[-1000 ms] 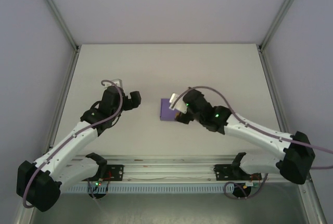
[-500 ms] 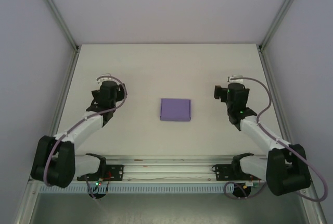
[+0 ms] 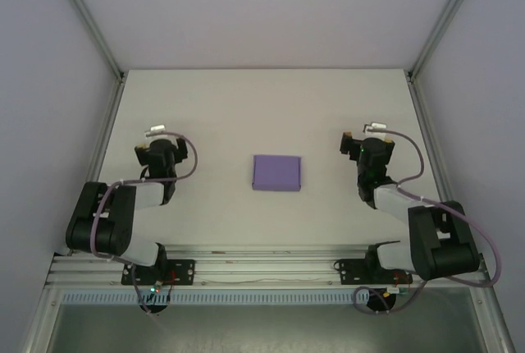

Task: Assemble paper box

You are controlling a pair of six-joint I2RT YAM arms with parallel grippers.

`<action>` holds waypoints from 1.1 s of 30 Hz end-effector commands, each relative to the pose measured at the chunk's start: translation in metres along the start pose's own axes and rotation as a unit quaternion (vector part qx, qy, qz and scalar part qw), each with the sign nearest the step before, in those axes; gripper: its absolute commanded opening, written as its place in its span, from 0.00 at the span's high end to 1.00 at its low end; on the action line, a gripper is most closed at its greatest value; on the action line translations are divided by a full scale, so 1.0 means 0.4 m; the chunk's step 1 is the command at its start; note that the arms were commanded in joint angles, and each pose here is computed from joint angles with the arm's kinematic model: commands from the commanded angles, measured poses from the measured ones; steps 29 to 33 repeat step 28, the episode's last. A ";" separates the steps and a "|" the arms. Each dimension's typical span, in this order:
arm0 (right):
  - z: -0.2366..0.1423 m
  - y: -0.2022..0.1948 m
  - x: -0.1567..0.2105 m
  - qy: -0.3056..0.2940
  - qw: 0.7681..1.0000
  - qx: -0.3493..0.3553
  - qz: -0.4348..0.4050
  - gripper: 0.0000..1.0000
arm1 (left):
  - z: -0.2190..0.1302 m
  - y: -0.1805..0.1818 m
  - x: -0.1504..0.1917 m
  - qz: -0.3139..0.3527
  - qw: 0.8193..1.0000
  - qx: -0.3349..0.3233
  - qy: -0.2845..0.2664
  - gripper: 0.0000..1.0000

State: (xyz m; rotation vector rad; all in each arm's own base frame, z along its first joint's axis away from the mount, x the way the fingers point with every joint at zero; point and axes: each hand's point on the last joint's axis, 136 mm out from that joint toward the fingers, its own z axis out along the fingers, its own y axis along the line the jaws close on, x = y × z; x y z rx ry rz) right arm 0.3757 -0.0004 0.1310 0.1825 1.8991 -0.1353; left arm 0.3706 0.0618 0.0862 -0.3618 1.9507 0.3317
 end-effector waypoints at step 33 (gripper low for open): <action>0.081 -0.090 0.062 0.015 0.995 -0.001 0.101 0.00 | -0.010 -0.005 -0.055 -0.035 0.996 0.030 -0.073 0.00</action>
